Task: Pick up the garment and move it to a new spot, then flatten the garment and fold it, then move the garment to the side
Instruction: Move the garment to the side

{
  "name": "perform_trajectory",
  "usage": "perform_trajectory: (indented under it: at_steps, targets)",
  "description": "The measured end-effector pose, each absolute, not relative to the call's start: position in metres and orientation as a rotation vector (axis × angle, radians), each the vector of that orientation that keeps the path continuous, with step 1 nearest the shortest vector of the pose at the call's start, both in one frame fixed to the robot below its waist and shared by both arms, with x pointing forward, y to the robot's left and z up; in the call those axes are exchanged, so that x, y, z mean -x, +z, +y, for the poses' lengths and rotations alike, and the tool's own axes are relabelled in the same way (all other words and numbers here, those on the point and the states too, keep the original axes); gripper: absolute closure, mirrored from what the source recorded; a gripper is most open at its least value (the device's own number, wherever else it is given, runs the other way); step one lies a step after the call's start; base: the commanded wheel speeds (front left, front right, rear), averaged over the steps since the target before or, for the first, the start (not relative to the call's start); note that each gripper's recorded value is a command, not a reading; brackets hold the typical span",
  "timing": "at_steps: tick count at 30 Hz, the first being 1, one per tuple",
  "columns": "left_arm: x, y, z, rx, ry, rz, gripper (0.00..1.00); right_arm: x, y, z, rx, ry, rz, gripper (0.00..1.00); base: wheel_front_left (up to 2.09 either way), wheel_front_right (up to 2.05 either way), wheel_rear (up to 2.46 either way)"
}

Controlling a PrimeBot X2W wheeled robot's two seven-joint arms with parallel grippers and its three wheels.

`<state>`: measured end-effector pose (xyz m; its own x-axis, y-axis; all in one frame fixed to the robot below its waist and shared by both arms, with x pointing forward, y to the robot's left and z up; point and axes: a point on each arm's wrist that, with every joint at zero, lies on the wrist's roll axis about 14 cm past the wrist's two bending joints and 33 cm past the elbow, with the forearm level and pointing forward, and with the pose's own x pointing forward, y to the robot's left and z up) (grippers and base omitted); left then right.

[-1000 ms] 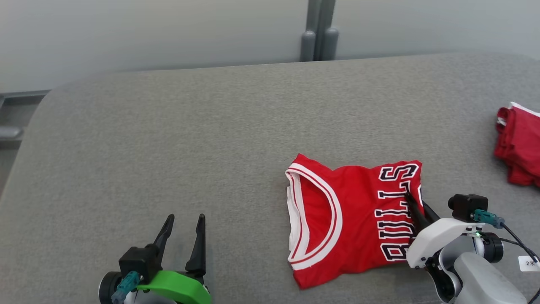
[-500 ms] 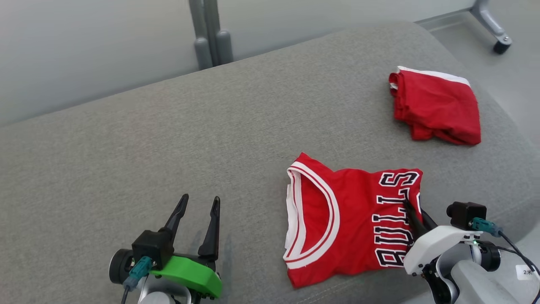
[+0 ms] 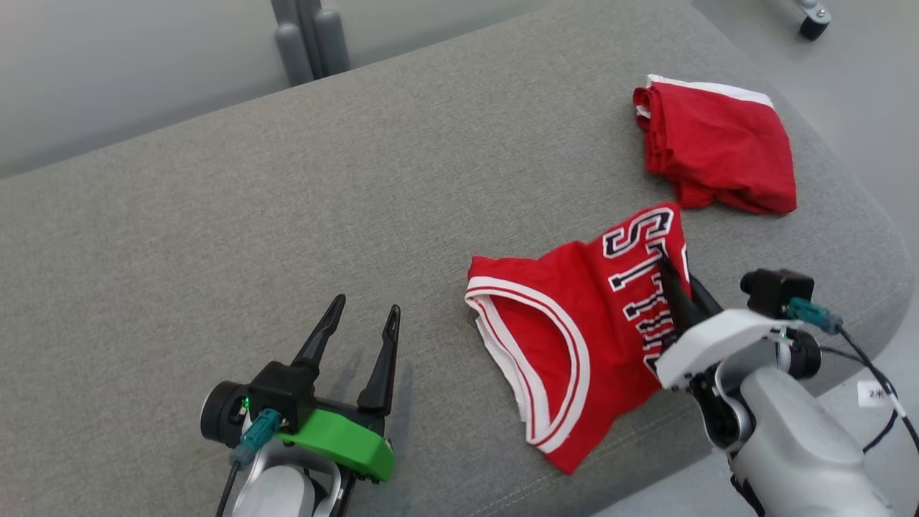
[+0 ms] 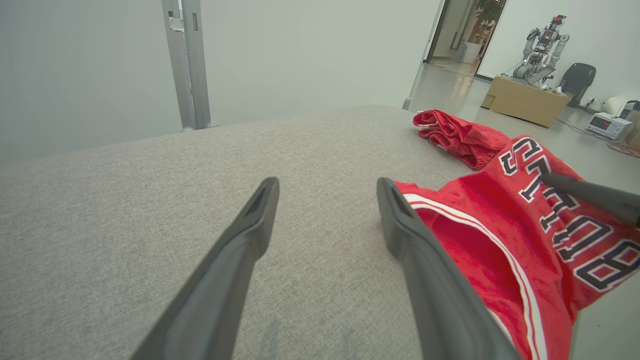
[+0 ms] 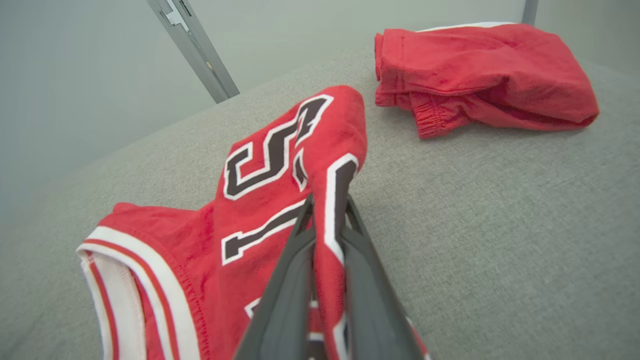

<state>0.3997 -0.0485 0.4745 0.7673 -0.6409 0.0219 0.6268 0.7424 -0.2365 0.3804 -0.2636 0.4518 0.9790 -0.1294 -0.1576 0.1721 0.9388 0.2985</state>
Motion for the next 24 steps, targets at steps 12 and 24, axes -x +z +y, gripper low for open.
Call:
perform_trajectory:
  at_steps: [12, 24]
  targets:
    - [-0.419, 0.448, -0.021, 0.231, -0.612, 0.107, 0.0, -0.482, 0.523, -0.299, -0.171, -0.142, -0.015, 1.0, 0.0, 0.0, 0.0]
    - [-0.429, 0.418, 0.004, 0.227, -0.538, 0.17, 0.0, -0.501, 0.531, -0.395, -0.004, -0.31, 0.027, 1.0, 0.0, 0.0, 0.0]
